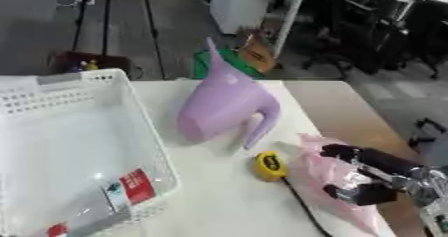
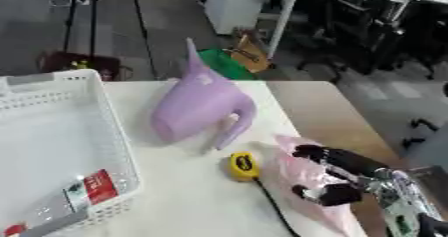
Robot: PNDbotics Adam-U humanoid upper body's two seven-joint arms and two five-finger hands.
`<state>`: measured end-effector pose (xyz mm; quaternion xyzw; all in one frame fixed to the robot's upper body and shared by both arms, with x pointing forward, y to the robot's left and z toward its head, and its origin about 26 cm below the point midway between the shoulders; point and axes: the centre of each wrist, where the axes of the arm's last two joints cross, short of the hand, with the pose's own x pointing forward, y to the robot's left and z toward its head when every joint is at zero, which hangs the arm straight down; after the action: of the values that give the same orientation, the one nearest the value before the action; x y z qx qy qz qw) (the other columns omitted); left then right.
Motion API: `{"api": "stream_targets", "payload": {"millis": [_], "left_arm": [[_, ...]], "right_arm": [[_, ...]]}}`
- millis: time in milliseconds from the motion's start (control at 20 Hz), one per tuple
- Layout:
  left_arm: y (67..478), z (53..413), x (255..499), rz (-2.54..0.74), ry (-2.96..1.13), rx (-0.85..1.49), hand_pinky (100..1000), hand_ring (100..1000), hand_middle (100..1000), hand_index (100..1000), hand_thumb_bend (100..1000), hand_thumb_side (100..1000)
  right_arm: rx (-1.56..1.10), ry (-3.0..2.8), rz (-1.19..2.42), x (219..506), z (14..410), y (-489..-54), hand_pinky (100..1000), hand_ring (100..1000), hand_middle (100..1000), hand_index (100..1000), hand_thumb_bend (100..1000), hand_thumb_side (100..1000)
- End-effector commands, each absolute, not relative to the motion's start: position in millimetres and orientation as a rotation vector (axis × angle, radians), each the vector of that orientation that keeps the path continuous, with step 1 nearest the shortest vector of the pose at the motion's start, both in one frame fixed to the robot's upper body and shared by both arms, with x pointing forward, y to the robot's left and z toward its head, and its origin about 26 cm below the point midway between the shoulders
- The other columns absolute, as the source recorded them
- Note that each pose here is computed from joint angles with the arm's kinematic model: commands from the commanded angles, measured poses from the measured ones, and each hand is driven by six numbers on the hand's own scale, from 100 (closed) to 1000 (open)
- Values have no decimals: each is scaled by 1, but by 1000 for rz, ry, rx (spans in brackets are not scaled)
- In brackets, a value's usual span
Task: Pick up objects on the table and place them in the box.
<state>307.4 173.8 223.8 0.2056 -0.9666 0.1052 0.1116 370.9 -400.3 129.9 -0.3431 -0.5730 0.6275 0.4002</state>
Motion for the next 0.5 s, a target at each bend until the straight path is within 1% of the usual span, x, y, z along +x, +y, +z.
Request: {"api": "stream_targets", "payload": {"millis": [50, 200, 500], "left_arm": [[174, 232, 305, 316, -2868, 601, 906, 946, 869, 774, 114, 1000], [174, 233, 305, 320, -2869, 600, 906, 946, 869, 774, 114, 1000], [173, 235, 305, 320, -2870, 596, 907, 948, 870, 775, 113, 1000]], "right_arm": [[-995, -1497, 1589, 367, 157, -406, 912, 1000, 1000, 1000, 348, 828], [-1114, -1570, 1571, 361, 180, -403, 910, 1000, 1000, 1000, 343, 828], [-1219, -1644, 1560, 354, 204, -397, 908, 1000, 1000, 1000, 328, 825]]}}
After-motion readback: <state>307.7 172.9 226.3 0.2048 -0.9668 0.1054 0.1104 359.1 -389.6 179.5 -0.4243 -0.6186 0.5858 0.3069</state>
